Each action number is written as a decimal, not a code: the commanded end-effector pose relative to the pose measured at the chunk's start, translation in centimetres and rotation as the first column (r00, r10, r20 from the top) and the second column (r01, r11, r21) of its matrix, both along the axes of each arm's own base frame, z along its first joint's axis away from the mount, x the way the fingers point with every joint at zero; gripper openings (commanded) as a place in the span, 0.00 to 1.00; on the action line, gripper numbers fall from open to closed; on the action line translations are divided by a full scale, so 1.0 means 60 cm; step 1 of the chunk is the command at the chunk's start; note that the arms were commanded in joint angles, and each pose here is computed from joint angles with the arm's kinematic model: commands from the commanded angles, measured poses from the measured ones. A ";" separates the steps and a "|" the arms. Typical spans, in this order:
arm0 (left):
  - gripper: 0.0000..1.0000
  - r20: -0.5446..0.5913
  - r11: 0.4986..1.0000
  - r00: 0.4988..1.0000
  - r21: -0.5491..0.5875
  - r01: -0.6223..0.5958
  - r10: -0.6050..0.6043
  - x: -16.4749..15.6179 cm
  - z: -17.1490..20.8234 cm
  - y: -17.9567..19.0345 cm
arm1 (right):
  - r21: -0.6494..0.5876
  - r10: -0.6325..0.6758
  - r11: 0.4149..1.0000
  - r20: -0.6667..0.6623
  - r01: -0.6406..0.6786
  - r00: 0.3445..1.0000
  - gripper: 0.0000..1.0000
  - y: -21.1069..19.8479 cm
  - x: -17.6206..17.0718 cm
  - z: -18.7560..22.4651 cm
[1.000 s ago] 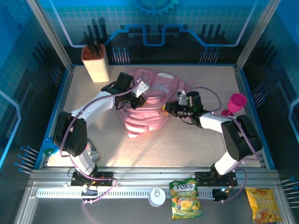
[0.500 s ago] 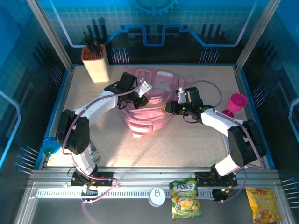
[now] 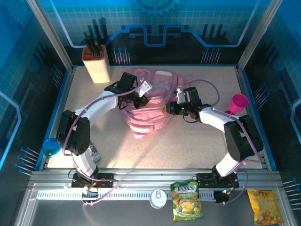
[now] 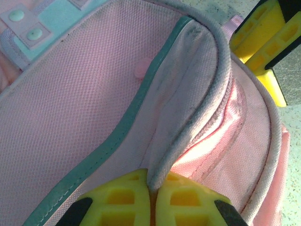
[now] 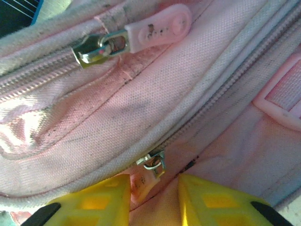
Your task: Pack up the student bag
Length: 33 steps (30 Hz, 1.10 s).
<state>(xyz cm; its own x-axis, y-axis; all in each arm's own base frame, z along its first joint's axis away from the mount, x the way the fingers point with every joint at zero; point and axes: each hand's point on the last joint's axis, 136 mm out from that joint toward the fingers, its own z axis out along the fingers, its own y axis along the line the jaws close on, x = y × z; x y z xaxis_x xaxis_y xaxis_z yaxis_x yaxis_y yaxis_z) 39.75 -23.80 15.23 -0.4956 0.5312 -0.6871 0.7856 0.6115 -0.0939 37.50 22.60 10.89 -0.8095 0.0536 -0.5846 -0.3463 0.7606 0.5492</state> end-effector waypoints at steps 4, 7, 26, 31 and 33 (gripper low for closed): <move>0.06 0.052 0.994 0.997 -0.087 0.067 -0.063 -0.002 0.056 -0.028 | 0.123 0.048 0.990 0.152 -0.067 0.987 0.33 0.039 0.020 0.051; 0.06 0.057 0.994 0.996 -0.089 0.069 -0.064 -0.004 0.058 -0.027 | 0.135 0.039 0.989 0.167 -0.062 0.985 0.33 0.040 0.025 0.056; 0.04 0.081 0.996 0.996 -0.074 0.048 -0.042 0.001 0.057 -0.020 | 0.002 -0.051 0.999 0.211 0.052 0.976 0.06 -0.022 0.019 0.038; 0.03 0.083 0.997 0.996 -0.073 0.035 -0.029 0.006 0.053 -0.019 | -0.084 0.006 0.996 0.176 0.009 0.984 0.04 -0.039 0.003 0.036; 0.03 0.085 0.997 0.996 -0.070 0.019 -0.013 0.012 0.050 -0.017 | -0.103 0.042 0.994 0.168 -0.024 0.985 0.02 -0.037 -0.006 0.041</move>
<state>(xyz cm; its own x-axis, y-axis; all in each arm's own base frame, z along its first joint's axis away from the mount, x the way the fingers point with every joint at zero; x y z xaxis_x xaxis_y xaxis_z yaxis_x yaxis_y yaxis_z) 40.01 -23.88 15.51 -0.4882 0.5258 -0.6965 0.7856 0.6124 -0.0883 37.88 21.09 12.52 -0.7011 0.0403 -0.7120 -0.4189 0.7847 0.4569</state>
